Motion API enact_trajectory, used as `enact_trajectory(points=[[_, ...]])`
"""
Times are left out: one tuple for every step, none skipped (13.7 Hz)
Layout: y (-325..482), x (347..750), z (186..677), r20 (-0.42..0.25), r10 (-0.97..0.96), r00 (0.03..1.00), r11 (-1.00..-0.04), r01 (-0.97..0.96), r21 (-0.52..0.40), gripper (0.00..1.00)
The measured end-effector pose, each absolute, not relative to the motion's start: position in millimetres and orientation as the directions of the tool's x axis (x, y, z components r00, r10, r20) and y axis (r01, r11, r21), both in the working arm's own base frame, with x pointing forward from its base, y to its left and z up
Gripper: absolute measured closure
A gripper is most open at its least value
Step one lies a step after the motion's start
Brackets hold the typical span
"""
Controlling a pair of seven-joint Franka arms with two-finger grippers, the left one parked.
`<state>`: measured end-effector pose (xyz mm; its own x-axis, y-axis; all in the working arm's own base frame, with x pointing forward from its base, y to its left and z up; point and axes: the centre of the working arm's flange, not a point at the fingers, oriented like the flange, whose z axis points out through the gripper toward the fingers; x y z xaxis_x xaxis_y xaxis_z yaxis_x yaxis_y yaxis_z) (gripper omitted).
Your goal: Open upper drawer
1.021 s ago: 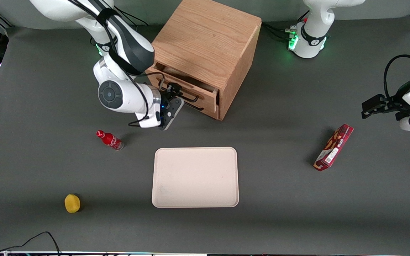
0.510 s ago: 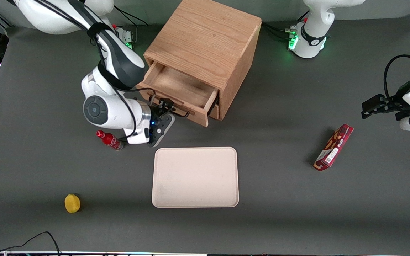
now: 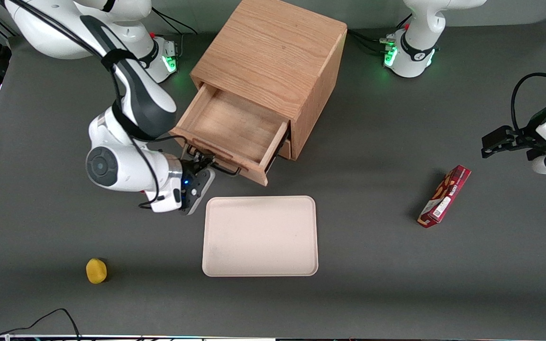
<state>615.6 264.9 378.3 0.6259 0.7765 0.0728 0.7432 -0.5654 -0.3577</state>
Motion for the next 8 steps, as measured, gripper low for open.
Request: enact_trajectory(points=[[260,621,378,0.076,0.782,0.619,-0.561,0.752,-0.347,0.00],[257,626,377,0.076,0.787,0.612,-0.558,0.759,-0.337,0.00],[254,630,378,0.070,0.792,0.607,-0.555,0.762,-0.334,0.00],[252,635,378,0.065,0.795,0.604,-0.553,0.764,-0.333,0.00],[248,641,379,0.056,0.798,0.600,-0.553,0.766,-0.327,0.00],[244,648,379,0.049,0.803,0.594,-0.551,0.772,-0.317,0.00],[239,655,379,0.048,0.809,0.585,-0.545,0.779,-0.309,0.00],[236,662,378,0.053,0.817,0.574,-0.534,0.788,-0.306,0.00]])
